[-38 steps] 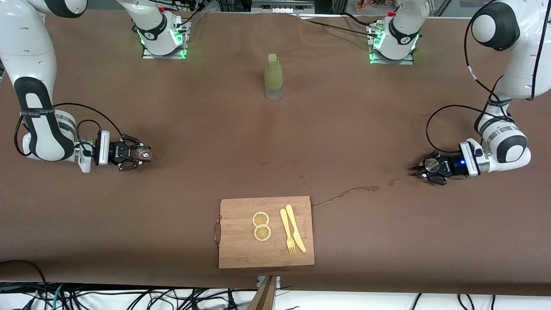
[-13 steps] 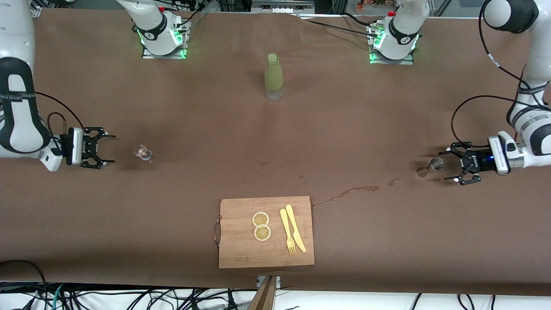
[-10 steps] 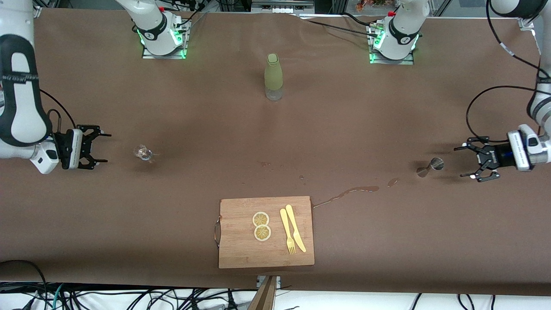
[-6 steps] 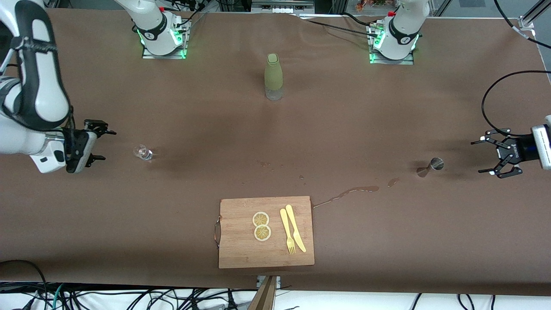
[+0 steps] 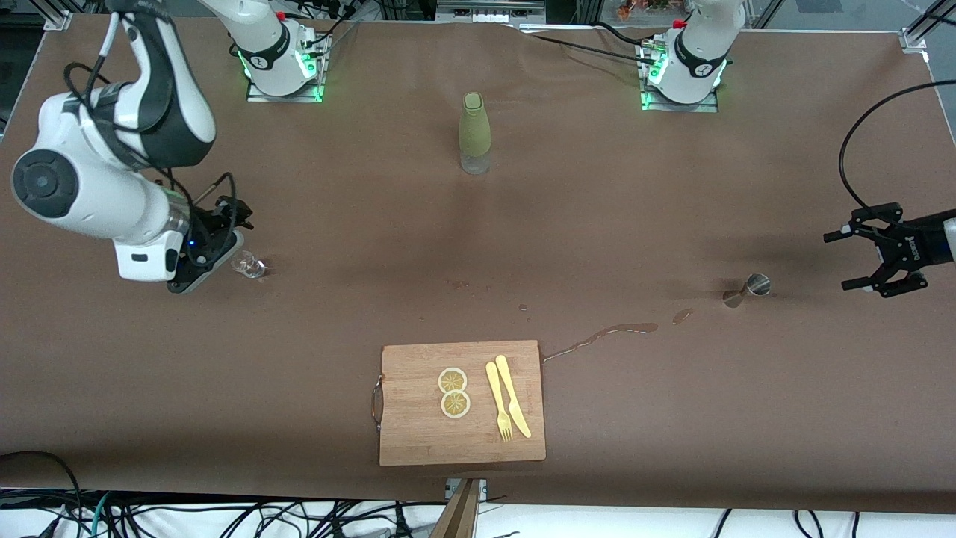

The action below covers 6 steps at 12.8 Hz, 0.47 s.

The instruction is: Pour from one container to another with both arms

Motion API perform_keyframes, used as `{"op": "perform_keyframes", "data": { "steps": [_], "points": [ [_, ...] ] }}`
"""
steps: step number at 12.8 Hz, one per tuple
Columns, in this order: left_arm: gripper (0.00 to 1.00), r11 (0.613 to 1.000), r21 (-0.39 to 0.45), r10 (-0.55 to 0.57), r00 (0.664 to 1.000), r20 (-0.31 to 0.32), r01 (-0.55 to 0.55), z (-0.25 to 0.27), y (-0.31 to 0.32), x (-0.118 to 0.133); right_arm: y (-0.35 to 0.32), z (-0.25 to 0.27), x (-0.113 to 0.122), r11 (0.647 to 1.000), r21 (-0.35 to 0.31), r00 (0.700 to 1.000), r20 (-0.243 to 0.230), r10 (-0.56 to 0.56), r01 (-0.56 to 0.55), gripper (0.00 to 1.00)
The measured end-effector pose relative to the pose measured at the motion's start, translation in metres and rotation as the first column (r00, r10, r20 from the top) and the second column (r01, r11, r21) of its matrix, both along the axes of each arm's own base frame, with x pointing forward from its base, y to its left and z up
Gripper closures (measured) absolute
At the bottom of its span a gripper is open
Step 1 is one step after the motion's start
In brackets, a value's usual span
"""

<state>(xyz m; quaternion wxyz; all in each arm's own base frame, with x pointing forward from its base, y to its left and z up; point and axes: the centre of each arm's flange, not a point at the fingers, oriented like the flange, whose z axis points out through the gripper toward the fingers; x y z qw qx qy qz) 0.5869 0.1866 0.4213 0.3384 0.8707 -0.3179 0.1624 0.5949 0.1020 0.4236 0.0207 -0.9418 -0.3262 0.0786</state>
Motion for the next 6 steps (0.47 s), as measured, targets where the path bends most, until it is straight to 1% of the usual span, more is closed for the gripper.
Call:
{"op": "perform_keyframes", "data": {
  "steps": [1,2,3,4,5,6],
  "points": [
    [0.0,0.998,0.044,0.054,0.997,-0.061,-0.051,0.019,-0.013,-0.003,0.01,0.01,-0.005,0.996,-0.024,0.996,0.009,-0.089,0.089,0.0],
    [0.0,0.991,0.094,0.107,0.987,-0.116,-0.097,0.037,-0.027,-0.007,0.017,0.021,-0.01,0.982,-0.042,0.983,0.019,-0.182,0.182,0.0],
    [0.0,0.979,0.149,0.159,0.975,-0.157,-0.136,0.054,-0.042,-0.009,0.021,0.034,-0.017,0.96,-0.059,0.961,0.028,-0.273,0.275,0.0],
    [0.0,0.962,0.205,0.217,0.958,-0.186,-0.178,0.071,-0.059,-0.011,0.021,0.046,-0.023,0.931,-0.075,0.934,0.035,-0.357,0.358,0.0],
    [0.0,0.939,0.259,0.283,0.935,-0.212,-0.225,0.088,-0.078,-0.013,0.019,0.058,-0.03,0.899,-0.091,0.904,0.04,-0.426,0.428,0.0],
    [0.0,0.908,0.315,0.355,0.905,-0.233,-0.275,0.105,-0.1,-0.017,0.014,0.07,-0.036,0.871,-0.103,0.877,0.044,-0.479,0.481,0.0]
  ]
}}
